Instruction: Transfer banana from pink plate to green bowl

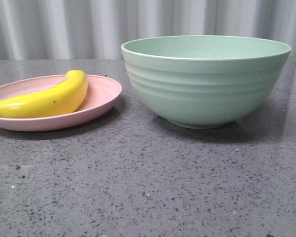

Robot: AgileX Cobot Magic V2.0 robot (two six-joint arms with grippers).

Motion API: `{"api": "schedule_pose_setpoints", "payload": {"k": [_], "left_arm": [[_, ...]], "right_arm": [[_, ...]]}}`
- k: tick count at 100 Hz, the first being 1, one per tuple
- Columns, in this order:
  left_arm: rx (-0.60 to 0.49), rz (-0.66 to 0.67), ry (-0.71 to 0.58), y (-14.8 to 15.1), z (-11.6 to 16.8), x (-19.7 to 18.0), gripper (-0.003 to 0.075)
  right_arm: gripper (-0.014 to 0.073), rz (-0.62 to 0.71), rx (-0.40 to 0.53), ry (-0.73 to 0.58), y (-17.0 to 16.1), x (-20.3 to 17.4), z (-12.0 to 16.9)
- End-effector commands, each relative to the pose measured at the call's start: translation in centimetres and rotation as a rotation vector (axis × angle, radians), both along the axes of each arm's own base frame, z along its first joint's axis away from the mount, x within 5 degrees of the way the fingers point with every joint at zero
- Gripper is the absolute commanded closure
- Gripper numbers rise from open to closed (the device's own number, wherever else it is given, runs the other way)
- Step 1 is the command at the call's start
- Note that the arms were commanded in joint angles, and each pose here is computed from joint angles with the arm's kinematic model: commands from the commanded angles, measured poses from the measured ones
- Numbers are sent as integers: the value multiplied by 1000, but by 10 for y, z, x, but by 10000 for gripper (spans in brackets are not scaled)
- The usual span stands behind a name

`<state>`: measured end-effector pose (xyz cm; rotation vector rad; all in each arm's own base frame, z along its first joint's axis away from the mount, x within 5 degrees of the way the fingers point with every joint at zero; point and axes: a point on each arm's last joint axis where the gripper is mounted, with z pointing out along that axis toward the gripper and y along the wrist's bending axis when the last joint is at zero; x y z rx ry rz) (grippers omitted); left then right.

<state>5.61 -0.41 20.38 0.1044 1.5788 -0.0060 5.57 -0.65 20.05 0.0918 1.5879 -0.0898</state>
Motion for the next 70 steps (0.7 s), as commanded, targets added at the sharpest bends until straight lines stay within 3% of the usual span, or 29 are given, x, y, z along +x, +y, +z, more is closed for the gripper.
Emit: {"api": "schedule_pose_setpoints", "payload": {"k": [1, 26, 40, 58, 70], "left_arm": [[-26, -3, -130, 0, 9, -3, 741], [-96, -7, -139, 0, 13, -3, 741], [-137, -17, -136, 0, 31, -6, 741], [-133, -23, -85, -1, 55, 0, 741], [-132, -19, -62, -2, 72, 10, 741]], "right_arm": [[659, -3, -16, -101, 0, -1, 4], [659, -5, -13, -77, 0, -3, 10], [659, 7, 8, -44, 1, -2, 17], [659, 12, 18, 32, 0, 3, 38], [659, 20, 73, 68, 1, 12, 61]]}}
